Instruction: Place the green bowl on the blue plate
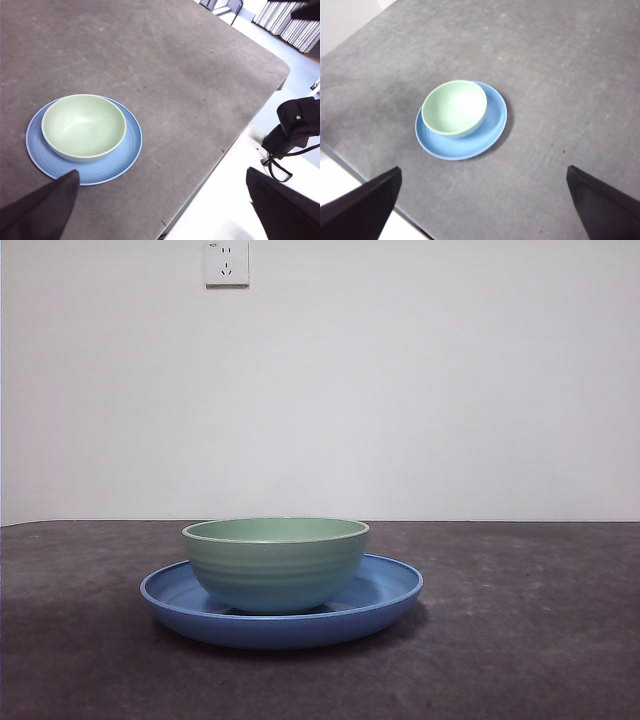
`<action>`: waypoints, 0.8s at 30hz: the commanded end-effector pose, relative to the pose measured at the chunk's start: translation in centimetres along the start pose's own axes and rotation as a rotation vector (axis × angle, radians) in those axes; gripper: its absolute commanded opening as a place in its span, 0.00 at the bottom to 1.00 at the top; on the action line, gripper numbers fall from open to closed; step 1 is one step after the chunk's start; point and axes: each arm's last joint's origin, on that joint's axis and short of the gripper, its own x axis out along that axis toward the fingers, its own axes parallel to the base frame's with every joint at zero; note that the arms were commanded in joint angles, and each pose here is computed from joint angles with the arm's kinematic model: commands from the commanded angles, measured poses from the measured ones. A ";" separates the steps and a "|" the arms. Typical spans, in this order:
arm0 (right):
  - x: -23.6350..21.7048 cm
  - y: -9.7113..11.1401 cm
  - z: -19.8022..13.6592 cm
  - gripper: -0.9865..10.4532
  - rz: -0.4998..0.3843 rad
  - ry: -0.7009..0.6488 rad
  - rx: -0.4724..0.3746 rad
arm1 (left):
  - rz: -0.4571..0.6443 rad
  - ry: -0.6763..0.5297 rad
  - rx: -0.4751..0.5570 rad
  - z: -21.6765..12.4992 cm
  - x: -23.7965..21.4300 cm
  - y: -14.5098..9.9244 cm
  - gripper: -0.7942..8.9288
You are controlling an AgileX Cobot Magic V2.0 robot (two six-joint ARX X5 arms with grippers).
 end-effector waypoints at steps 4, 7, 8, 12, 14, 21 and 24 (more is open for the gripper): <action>-0.3 -0.3 -2.4 0.59 0.017 -0.018 -0.008 | -0.009 -0.009 0.011 0.3 -0.1 -0.1 0.63; -0.3 -0.4 -3.3 0.59 0.039 -0.016 0.004 | -0.009 -0.008 0.011 0.3 -0.1 -0.1 0.63; -0.3 -0.4 -3.5 0.59 0.040 -0.016 0.012 | -0.009 -0.008 0.011 0.3 -0.1 -0.1 0.63; -0.5 -0.3 -3.7 0.59 0.058 -0.022 0.014 | -0.009 -0.008 0.011 0.3 -0.1 -0.1 0.63; -0.5 -0.3 -3.7 0.59 0.057 -0.023 0.014 | -0.009 -0.008 0.011 0.3 -0.1 -0.1 0.62; -0.5 -0.3 -3.7 0.12 0.063 -0.023 0.011 | -0.009 -0.007 0.010 0.3 -0.1 -0.1 0.11; -0.5 -0.3 -3.6 0.11 0.064 -0.028 0.010 | -0.009 -0.008 0.008 0.3 -0.1 -0.1 0.11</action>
